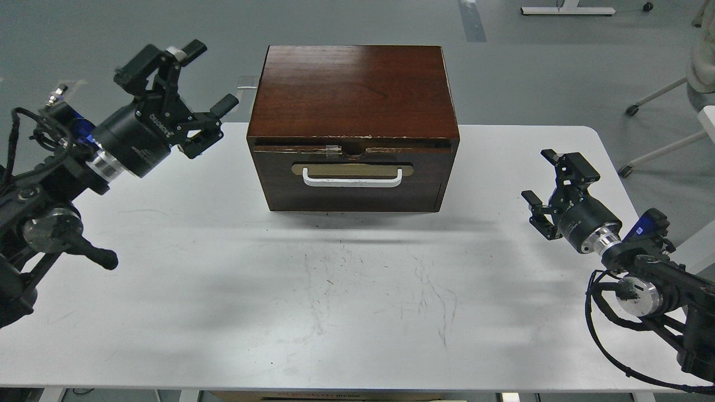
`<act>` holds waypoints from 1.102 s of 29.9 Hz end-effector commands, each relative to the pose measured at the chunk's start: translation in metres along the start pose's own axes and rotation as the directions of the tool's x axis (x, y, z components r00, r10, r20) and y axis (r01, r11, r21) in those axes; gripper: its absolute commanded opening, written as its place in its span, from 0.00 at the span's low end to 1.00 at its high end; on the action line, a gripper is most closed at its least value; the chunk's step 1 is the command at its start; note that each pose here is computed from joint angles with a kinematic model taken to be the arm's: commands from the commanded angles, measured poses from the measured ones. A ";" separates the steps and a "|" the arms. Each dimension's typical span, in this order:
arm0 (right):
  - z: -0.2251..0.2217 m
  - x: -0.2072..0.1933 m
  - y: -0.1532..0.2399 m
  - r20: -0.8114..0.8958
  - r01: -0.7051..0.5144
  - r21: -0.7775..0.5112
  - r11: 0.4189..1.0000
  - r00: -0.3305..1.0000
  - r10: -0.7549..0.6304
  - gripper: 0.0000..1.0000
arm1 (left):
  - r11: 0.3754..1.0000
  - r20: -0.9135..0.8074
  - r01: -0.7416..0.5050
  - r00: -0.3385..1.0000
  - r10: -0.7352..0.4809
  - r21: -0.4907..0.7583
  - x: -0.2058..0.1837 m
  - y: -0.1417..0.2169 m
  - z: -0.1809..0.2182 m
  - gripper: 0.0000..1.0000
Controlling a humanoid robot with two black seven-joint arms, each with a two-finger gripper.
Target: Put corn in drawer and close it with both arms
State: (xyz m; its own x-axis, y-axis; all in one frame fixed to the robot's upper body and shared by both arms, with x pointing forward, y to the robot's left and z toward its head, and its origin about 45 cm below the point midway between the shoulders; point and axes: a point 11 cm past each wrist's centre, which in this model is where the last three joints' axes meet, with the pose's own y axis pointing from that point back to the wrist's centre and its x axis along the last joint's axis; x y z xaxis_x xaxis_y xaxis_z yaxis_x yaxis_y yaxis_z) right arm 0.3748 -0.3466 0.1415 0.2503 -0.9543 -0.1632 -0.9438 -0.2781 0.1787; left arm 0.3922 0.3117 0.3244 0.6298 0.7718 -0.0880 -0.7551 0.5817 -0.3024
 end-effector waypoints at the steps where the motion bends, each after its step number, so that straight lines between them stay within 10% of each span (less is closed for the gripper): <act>1: -0.009 0.002 -0.003 0.002 -0.009 0.023 1.000 1.000 0.009 1.00 | 0.998 -0.042 -0.037 0.999 0.034 -0.059 0.007 -0.001 0.013 1.00; 10: -0.031 0.006 -0.011 0.032 -0.038 0.094 0.995 0.999 0.035 1.00 | 0.977 -0.292 -0.175 0.947 0.133 -0.122 0.019 0.006 0.006 1.00; 19: -0.053 0.009 -0.023 0.121 -0.113 0.181 0.977 0.988 0.092 1.00 | 0.952 -0.298 -0.274 0.905 0.304 0.138 0.035 0.032 -0.055 1.00; 33: -0.042 0.003 -0.020 0.135 -0.095 0.156 0.983 0.988 0.074 1.00 | 0.953 -0.324 -0.206 0.907 0.271 0.222 0.023 0.051 -0.086 1.00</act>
State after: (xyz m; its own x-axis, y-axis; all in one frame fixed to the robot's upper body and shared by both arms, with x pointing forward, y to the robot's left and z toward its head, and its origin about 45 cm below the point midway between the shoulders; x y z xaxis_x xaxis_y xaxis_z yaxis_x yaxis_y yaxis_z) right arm 0.4040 -0.3512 0.1780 0.1386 -0.9515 -0.2748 -0.9870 -0.1556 0.0408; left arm 0.3853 0.3372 0.2281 0.4273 0.7742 -0.4669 -0.8898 0.4516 -0.0656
